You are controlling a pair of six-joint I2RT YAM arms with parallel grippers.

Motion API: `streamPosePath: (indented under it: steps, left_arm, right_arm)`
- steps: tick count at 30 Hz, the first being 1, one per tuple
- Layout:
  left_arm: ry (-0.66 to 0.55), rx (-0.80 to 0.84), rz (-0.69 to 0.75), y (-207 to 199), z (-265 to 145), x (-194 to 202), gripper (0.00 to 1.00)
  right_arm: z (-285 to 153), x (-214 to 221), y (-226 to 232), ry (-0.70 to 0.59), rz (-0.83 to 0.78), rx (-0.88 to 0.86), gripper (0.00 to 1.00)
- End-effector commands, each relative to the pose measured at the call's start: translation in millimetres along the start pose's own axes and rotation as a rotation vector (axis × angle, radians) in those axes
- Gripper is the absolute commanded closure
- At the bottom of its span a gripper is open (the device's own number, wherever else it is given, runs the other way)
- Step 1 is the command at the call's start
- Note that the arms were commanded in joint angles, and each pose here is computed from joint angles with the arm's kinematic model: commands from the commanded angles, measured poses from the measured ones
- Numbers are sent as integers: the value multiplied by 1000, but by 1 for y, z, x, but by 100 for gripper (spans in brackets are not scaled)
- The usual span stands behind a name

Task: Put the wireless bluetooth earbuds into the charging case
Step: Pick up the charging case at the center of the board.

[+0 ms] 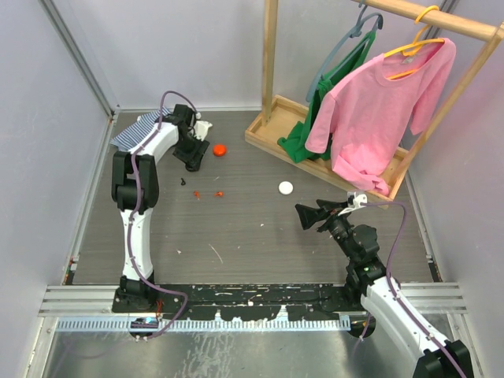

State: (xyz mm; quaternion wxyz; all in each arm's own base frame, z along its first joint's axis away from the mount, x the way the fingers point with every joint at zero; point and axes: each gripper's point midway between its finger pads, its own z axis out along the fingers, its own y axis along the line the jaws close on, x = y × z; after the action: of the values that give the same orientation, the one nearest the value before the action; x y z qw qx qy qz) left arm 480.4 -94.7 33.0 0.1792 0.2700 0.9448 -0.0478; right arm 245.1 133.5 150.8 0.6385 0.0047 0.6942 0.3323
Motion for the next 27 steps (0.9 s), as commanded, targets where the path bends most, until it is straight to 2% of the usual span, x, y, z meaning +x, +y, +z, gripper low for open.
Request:
streamPosePath:
  steps: [1,9,17,27]
  left_arm:
    - [-34,21,-14,-1,-7,-12,52]
    - [-87,40,-151,-12,-26,-20,63]
    - [-256,6,-381,-29,-67,-32,63]
    - [-424,28,-588,-67,-121,-21,64]
  right_arm:
    - [2,-13,6,-54,-25,-25,3]
    - [3,-12,9,-45,-32,-45,3]
    - [5,-11,19,-36,-28,-96,3]
    - [11,-13,49,-20,-32,-214,3]
